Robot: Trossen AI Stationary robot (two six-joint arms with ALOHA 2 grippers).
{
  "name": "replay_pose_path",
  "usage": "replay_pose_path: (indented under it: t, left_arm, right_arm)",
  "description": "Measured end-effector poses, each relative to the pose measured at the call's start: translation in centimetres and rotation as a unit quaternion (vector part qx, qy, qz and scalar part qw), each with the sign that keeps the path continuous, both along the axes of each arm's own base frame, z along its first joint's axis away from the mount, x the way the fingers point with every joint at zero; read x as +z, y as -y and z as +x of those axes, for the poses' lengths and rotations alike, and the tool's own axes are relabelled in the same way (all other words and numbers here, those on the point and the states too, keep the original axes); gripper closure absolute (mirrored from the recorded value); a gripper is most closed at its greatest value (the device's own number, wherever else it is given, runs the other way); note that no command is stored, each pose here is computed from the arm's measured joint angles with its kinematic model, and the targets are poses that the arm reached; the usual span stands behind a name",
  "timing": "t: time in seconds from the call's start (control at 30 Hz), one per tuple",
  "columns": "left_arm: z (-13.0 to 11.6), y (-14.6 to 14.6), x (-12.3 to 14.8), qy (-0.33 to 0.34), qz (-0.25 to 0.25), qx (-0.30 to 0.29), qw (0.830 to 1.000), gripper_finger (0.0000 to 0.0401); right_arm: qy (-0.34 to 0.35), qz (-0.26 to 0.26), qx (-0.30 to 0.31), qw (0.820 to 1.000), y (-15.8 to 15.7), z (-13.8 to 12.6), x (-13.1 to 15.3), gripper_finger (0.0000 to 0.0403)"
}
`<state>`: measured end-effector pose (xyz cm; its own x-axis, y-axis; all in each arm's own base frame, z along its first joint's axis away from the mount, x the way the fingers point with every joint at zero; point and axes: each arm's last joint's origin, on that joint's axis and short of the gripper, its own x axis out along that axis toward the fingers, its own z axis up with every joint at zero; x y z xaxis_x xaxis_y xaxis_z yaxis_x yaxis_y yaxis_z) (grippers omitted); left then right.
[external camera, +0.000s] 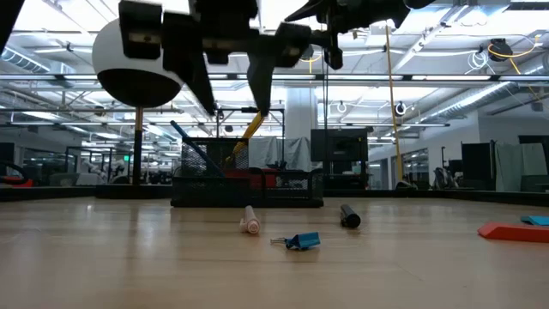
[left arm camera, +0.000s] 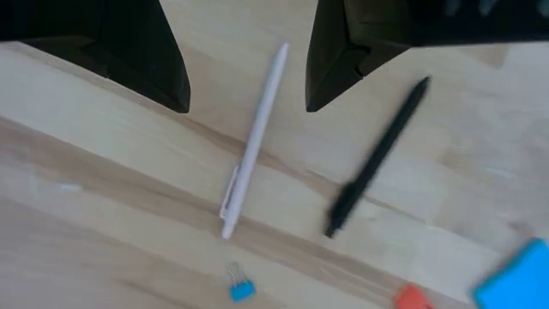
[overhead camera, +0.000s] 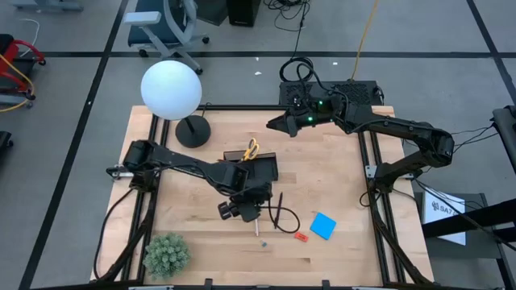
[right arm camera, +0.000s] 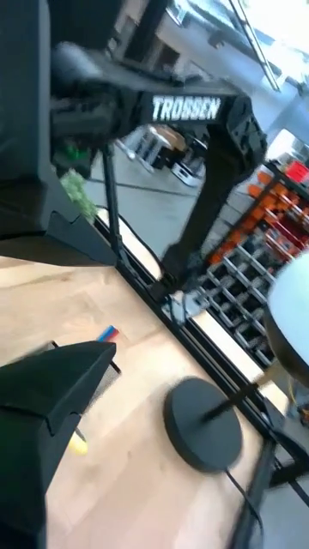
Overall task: Pick and place office supplies into organizer
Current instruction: Put the white pen into the black organizer
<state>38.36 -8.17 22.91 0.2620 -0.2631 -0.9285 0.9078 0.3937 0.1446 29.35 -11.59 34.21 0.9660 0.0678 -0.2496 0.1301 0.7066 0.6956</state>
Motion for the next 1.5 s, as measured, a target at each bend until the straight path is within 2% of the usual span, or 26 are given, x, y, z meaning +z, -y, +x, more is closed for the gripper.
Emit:
replay_pose_path:
  t: [0.33, 0.6, 0.77, 1.2, 1.5]
  left_arm:
    - [0.5, 2.0, -2.2, -0.009, 0.032, -0.020, 0.999, 0.0176]
    - [1.0, 2.6, -2.5, 0.013, 0.032, -0.024, 0.999, 0.0176]
    - [1.0, 2.8, -3.2, 0.001, 0.025, -0.029, 0.999, 0.0176]
    - [1.9, 4.6, -8.2, -0.037, 0.038, -0.055, 0.997, 0.0176]
    - [2.1, 4.7, -8.6, -0.033, 0.037, -0.057, 0.997, 0.0176]
  right_arm:
    - [0.003, 0.020, 0.026, 0.999, -0.2, 0.0, 0.0, 0.0259]
    - [0.006, 0.036, 0.022, 0.999, -0.2, 0.0, 0.1, 0.0259]
    - [0.007, 0.041, 0.019, 0.999, -0.2, 0.0, 0.2, 0.0259]
    - [0.007, 0.041, 0.018, 0.999, -0.2, 0.0, 0.2, 0.0259]
    - [0.006, 0.040, 0.024, 0.999, -0.6, 0.2, 0.2, 0.0259]
